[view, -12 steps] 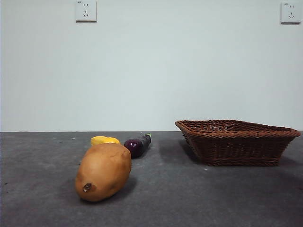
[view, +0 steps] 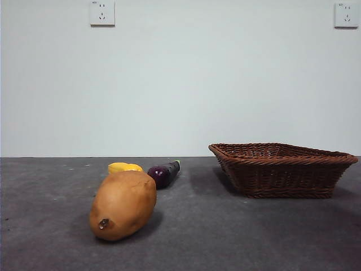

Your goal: Help me put the vegetables on the table into the basket

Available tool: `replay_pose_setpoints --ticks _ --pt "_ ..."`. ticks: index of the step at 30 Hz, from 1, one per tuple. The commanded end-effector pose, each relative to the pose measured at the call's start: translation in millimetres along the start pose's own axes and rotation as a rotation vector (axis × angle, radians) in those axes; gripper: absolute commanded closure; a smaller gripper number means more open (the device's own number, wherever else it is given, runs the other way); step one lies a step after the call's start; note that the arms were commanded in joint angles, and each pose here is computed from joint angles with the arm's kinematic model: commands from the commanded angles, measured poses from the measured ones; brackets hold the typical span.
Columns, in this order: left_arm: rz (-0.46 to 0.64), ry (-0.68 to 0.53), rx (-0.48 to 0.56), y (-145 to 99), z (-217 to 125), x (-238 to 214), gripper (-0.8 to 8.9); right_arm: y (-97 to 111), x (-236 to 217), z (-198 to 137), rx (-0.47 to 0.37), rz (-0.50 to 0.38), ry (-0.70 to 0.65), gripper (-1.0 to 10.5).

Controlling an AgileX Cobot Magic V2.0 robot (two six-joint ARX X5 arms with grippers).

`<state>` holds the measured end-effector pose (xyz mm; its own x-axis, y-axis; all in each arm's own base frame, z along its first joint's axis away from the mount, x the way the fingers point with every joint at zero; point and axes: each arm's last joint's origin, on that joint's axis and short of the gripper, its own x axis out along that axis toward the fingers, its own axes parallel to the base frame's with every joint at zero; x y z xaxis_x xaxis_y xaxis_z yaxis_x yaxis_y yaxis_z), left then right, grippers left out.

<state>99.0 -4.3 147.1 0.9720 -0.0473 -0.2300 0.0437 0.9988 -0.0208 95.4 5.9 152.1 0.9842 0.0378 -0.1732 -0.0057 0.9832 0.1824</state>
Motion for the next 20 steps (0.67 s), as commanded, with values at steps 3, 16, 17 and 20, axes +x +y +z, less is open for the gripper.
replay_pose_setpoints --ticks 3,16,17,20 --pt "0.002 -0.004 -0.006 0 -1 0 8.19 1 -2 7 0.073 0.007 -0.027 9.5" --pt "-0.156 -0.077 -0.107 -5 28 -5 8.19 13 -22 71 0.076 0.029 -0.148 9.5" --pt "-0.166 -0.077 -0.108 -5 31 -5 8.19 14 -22 75 0.075 0.033 -0.141 9.5" --pt "-0.21 -0.071 -0.107 -7 44 -6 8.19 17 -19 85 0.073 0.052 -0.113 9.5"
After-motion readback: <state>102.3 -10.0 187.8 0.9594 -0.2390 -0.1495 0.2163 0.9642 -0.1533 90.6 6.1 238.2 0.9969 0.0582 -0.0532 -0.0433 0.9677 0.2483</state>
